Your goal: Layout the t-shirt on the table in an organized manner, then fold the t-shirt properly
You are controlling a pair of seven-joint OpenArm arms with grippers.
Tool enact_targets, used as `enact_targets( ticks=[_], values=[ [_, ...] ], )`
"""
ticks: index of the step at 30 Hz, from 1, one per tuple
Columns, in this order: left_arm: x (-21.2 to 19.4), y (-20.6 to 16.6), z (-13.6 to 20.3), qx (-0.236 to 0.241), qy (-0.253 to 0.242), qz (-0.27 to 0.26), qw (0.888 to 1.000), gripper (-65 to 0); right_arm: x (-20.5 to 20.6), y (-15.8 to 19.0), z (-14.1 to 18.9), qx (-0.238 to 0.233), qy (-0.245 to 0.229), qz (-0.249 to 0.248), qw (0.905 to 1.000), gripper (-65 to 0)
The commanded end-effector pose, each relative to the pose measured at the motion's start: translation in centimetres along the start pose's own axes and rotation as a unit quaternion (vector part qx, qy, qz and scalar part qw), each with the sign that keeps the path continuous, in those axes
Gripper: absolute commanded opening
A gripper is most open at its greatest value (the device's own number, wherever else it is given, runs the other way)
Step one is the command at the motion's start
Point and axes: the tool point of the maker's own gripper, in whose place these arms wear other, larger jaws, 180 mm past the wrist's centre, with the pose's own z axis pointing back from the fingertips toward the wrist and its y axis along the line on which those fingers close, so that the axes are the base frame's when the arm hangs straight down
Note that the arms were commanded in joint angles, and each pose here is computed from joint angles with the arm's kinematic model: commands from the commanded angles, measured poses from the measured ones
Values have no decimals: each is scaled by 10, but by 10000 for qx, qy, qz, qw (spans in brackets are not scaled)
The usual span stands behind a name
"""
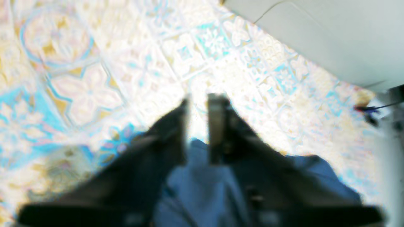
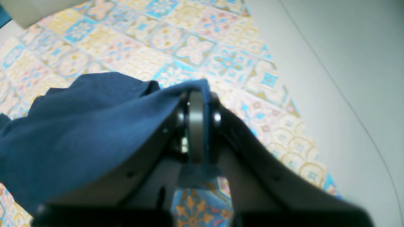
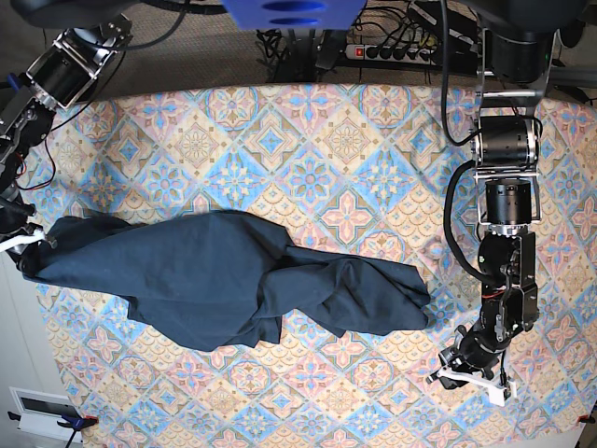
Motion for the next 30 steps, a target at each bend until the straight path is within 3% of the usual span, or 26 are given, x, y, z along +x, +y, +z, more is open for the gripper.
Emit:
enact_targets(
  ticks=[1, 3, 6, 10, 16, 21, 30],
  values=[
    [23, -5, 6, -46, -194, -91, 9998, -444, 28, 0, 4, 39, -407, 122, 9991, -643],
    [-1, -9, 13, -155, 153, -215, 9995, -400, 29, 0, 4, 41, -414, 121, 9991, -643],
    [-39, -30, 39, -461, 600, -737, 9944, -398, 29, 0, 4, 41, -414, 121, 9991, -643],
    [-98, -15, 55, -408, 1183, -1416, 9820, -398, 28, 0, 4, 39, -407, 122, 9991, -643],
    [-147, 19, 61, 94, 1413, -2152, 9663, -398, 30, 1, 5, 41, -424, 137, 9990, -643],
    [-172, 28, 61, 357, 1552, -2462, 9560, -398, 24, 12, -1, 181, -313, 203, 9991, -643],
    [-203, 30, 31, 595, 1419, -2558, 9544, -398, 11, 12, 1, 191, -148, 266, 9994, -643]
  ],
)
